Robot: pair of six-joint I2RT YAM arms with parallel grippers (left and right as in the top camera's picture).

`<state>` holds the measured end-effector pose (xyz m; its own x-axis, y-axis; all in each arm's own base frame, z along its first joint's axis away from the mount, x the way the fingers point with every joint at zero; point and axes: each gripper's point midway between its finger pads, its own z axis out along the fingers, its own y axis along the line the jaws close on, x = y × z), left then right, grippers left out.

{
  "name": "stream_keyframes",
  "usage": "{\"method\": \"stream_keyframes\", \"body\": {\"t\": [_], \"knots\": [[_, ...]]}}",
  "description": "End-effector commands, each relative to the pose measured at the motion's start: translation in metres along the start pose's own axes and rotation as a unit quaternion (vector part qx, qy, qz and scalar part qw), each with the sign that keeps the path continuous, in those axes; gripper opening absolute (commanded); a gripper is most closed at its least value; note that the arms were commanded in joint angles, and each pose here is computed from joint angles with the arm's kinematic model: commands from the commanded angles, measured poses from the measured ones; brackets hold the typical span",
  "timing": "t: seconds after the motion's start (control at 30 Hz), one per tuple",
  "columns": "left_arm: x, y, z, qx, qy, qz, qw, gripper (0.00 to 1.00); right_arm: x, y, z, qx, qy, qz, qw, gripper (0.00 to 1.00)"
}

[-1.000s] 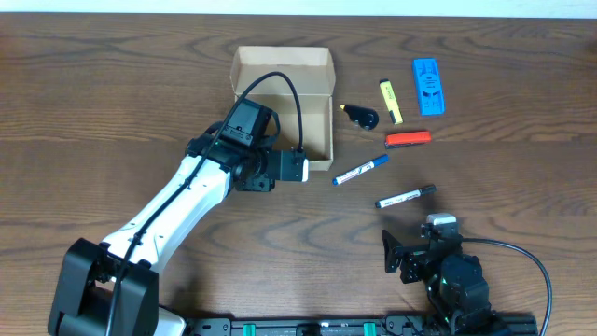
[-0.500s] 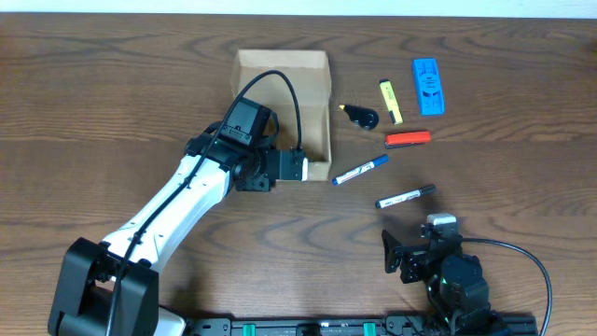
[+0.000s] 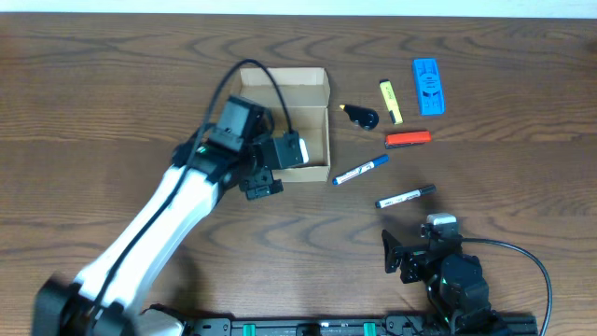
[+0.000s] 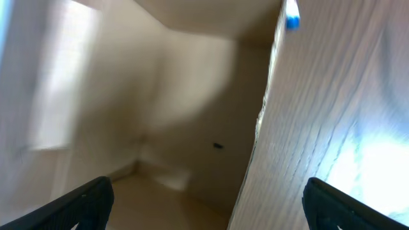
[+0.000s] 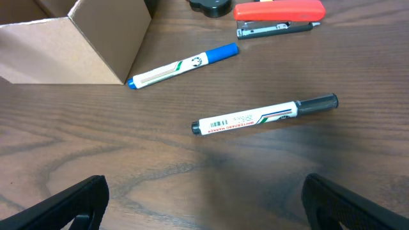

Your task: Pack container

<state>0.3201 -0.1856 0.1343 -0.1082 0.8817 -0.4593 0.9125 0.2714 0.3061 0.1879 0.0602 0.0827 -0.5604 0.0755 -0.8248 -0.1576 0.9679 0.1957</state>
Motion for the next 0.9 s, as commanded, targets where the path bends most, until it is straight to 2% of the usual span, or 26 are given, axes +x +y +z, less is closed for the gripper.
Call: {"method": "stream_keyframes", "body": {"t": [0.0,0.1,0.23,0.4,0.6,0.87], "knots": [[-0.028,0.015,-0.052,-0.047,-0.060,-0.103,0.992,0.95,0.001,0.000,0.000,0.000,-0.001,-0.005,1.000,0.99],[-0.027,0.015,-0.087,-0.076,-0.077,-0.159,0.981,0.95,0.001,0.000,0.000,0.000,-0.001,-0.005,1.000,0.99],[-0.005,0.006,-0.111,-0.096,-0.043,-0.204,0.973,0.95,0.001,0.000,0.000,0.000,-0.001,-0.005,1.000,0.99],[0.016,-0.020,-0.122,-0.069,-0.005,-0.264,0.962,0.95,0.001,0.000,0.000,0.000,-0.001,-0.005,1.000,0.99],[0.015,-0.034,-0.127,-0.041,-0.010,-0.305,0.951,0.95,0.001,0.000,0.000,0.000,-0.001,-0.005,1.000,0.99],[0.015,-0.034,-0.127,-0.042,-0.009,-0.308,0.950,0.95,0.001,0.000,0.000,0.000,-0.001,-0.005,1.000,0.99]]}}
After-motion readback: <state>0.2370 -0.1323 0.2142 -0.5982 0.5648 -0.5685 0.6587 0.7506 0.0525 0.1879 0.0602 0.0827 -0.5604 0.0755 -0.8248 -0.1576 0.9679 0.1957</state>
